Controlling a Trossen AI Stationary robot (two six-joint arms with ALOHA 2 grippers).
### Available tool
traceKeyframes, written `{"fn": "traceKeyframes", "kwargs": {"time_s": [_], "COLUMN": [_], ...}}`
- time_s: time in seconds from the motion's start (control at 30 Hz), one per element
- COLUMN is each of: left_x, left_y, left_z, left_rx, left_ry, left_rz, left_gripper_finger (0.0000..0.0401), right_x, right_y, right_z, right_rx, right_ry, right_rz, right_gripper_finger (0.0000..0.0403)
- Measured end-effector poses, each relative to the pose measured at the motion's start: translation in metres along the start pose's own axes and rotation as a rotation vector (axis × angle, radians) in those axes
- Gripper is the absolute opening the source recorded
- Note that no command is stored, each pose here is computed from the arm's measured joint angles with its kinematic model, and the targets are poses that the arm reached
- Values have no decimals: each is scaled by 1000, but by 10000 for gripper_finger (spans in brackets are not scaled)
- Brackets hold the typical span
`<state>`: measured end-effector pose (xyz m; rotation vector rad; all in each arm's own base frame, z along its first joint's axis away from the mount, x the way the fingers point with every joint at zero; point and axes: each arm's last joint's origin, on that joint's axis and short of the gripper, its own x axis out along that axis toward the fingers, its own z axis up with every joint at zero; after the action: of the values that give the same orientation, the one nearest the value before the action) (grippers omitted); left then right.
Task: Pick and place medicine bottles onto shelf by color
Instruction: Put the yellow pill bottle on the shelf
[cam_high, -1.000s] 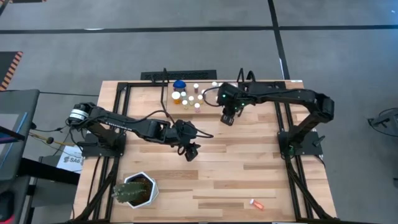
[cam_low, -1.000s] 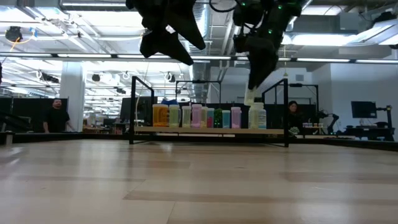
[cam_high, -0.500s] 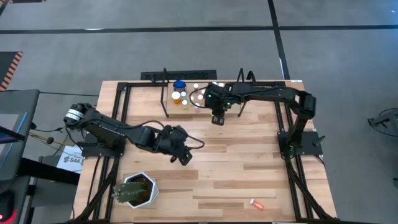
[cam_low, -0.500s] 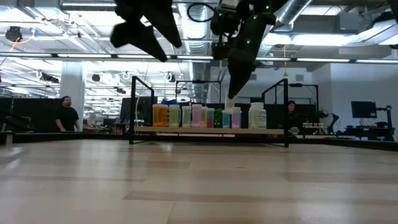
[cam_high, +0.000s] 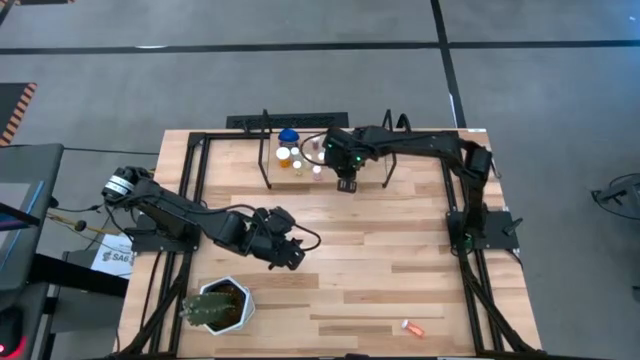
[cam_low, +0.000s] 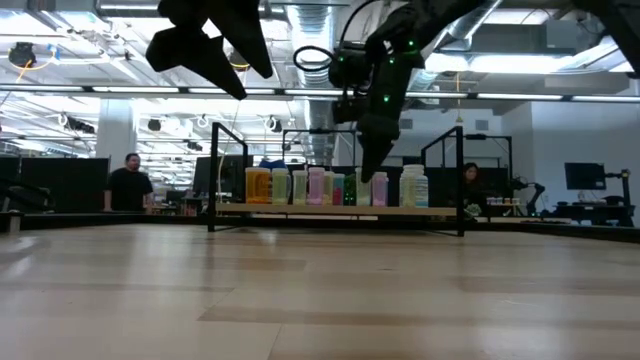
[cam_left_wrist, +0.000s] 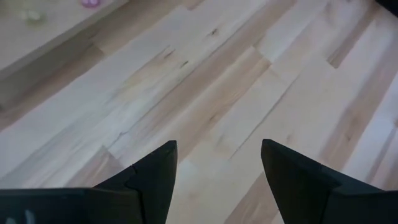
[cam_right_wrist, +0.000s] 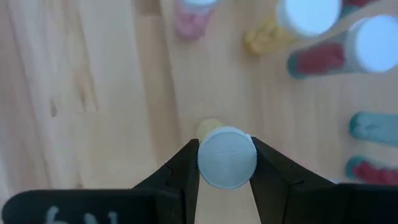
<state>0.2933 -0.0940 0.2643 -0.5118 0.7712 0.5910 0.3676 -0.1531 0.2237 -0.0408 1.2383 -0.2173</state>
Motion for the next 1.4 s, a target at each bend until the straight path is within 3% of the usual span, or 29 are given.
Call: {"fn": "traceKeyframes", "kwargs": {"time_s": [0.4,1.17,1.4], "left_x": [-2,-2,-2], "left_y": [1,1,1], "left_z": [1,1,1], "left_rx": [3,5,13], "left_ry": [-8,-7,-4], "left_rz": [1,1,5], "left_gripper_finger": [220,220,220], "right_x": [2,2,2], "right_y": [-18,-24,-23], "right_z": [-2,1,2], "right_rx": [35,40,-63], "right_ry": [-31,-78,-99], "right_rz": [-23,-39,0], "right_gripper_finger": [137,141,141]}}
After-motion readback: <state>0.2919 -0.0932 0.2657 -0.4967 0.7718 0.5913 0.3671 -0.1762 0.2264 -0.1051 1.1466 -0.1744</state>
